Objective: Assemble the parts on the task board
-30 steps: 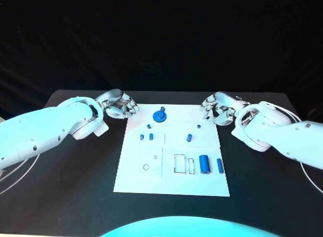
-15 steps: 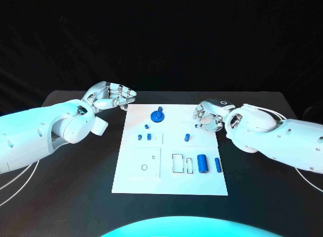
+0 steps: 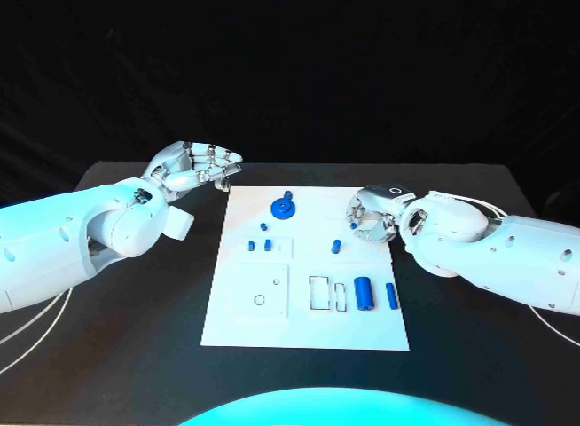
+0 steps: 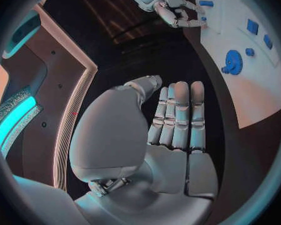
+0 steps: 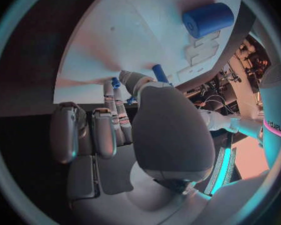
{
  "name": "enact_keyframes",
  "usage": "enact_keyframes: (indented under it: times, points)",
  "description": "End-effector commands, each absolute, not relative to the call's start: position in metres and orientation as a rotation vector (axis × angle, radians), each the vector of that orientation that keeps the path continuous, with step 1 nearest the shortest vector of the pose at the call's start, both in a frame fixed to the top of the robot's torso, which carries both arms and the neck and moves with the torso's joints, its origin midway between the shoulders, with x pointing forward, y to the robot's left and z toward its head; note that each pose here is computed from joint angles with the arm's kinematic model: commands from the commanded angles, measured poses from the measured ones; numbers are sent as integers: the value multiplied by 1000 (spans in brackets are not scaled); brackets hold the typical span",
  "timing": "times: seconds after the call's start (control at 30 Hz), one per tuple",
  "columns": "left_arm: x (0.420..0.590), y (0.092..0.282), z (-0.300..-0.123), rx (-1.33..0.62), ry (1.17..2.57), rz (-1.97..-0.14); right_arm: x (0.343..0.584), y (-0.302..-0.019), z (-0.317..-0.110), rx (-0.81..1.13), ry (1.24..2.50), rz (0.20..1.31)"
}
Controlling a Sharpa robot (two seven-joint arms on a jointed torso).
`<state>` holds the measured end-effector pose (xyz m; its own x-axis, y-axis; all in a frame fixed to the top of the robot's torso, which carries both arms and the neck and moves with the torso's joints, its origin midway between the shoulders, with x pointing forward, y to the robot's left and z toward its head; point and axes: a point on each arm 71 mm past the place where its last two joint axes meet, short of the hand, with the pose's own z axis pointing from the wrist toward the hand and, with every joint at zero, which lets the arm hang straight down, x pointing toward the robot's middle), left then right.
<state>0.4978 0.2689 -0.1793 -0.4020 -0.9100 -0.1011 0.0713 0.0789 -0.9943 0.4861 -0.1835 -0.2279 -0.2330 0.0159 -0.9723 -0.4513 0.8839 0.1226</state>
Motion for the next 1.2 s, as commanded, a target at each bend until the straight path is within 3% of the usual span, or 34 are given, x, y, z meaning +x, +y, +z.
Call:
enact_keyframes:
  times: [0.03, 0.43, 0.83, 1.2]
  points:
    - [498, 268, -177, -889, 1473, -1496, 487, -183, -232, -351, 1764, 416]
    - [497, 268, -177, -896, 1474, -1495, 487, -177, -237, -348, 1755, 427]
    - [497, 268, -177, -893, 1478, -1481, 482, -173, -249, -368, 1839, 393]
    - [497, 267, -176, -887, 1469, -1484, 479, -170, -247, -395, 1783, 343]
